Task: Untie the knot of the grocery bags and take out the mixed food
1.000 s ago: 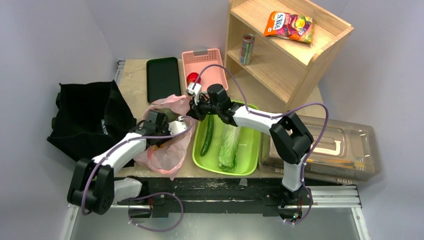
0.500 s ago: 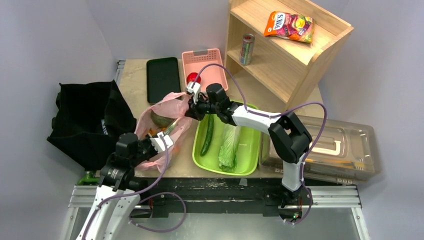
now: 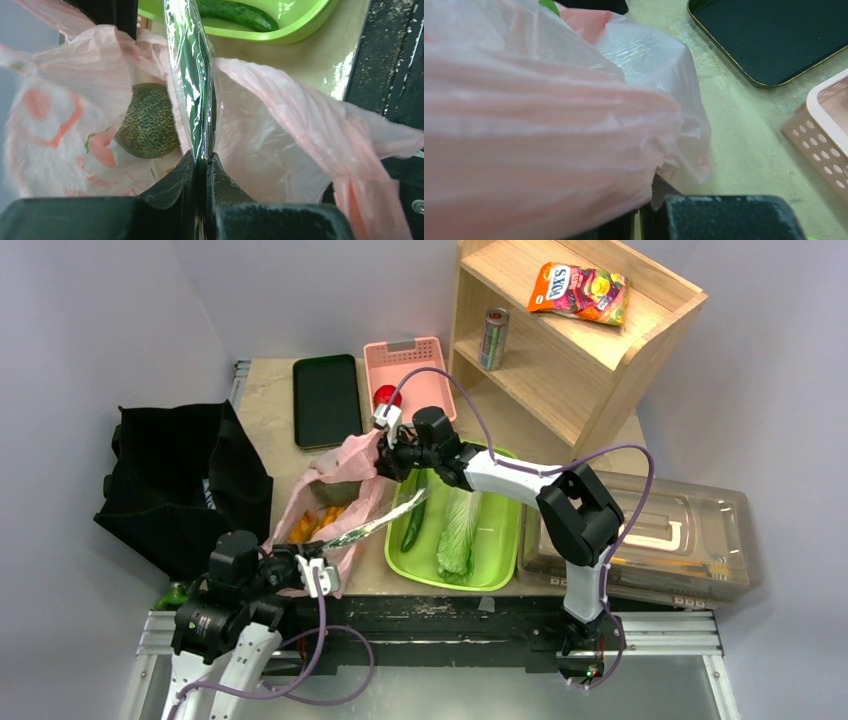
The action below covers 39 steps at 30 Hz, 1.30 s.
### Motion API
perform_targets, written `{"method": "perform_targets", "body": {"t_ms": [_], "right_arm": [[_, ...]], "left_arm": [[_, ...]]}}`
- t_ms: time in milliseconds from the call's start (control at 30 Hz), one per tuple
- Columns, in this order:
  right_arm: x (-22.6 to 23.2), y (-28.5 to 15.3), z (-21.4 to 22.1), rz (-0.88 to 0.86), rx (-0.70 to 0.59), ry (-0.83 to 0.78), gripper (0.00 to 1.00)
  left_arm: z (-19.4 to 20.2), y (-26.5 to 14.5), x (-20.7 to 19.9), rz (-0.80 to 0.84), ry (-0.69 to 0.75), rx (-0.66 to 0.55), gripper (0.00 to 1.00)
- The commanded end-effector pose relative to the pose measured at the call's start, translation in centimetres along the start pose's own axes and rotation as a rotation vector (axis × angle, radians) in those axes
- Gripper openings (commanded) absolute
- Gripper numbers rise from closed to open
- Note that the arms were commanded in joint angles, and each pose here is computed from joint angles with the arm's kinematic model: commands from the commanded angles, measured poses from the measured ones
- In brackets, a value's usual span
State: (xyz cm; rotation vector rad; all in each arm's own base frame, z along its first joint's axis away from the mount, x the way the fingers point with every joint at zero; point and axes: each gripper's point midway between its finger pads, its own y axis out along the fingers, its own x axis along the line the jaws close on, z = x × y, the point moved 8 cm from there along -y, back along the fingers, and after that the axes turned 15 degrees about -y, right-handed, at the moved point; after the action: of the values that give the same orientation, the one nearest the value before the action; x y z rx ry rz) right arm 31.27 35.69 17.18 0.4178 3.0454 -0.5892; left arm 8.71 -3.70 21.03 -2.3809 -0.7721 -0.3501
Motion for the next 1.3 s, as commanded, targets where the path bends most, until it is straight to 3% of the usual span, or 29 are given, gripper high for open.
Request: {"method": "perform_targets", "body": {"t_ms": [0, 200, 533, 667, 767, 933, 1033, 1167, 1267], "right_arm": [[-1.0, -0.3, -1.9, 0.038, -0.043, -0.018, 0.0], [-0.6, -0.4, -1.8, 0.026, -0.035, -0.02, 0.0], [-0.1, -0.2, -2.1, 0.019, -0.034, -0.032, 0.0], [-0.3, -0.2, -2.4, 0.028, -0.039, -0.035, 0.0], [-0.4, -0.1, -2.8, 0.027, -0.05, -0.04, 0.0], [-0.2, 0.4, -2.8, -0.002, -0.059, -0.06, 0.0], [-0.3, 0.5, -2.9, -0.005, -0.057, -0.071, 0.0], [-0.1, 0.3, -2.8, -0.009, -0.058, -0.077, 0.0], [0.2, 0.2, -2.8, -0.002, -0.057, -0.085, 0.0]], "left_arm": [[-1.6, 0.2, 0.6, 0.018, 0.066, -0.088, 0.0], [-6.9, 0.6, 5.4, -0.107, 0.006, -0.254, 0.0], [-22.9, -0.6, 15.3, -0.236, -0.25, -0.661, 0.0], [-26.2, -0.9, 15.5, -0.109, -0.352, -0.709, 0.0], [-24.9, -1.2, 12.0, 0.075, -0.28, -0.629, 0.0], [-18.2, -2.6, 1.7, 0.522, -0.018, -0.468, 0.0], [-14.5, -3.2, -1.4, 0.701, 0.096, -0.33, 0.0], [-13.1, -1.5, -1.9, 0.818, 0.033, -0.101, 0.0], [-14.1, 2.1, -0.5, 0.746, -0.14, 0.151, 0.0]]}}
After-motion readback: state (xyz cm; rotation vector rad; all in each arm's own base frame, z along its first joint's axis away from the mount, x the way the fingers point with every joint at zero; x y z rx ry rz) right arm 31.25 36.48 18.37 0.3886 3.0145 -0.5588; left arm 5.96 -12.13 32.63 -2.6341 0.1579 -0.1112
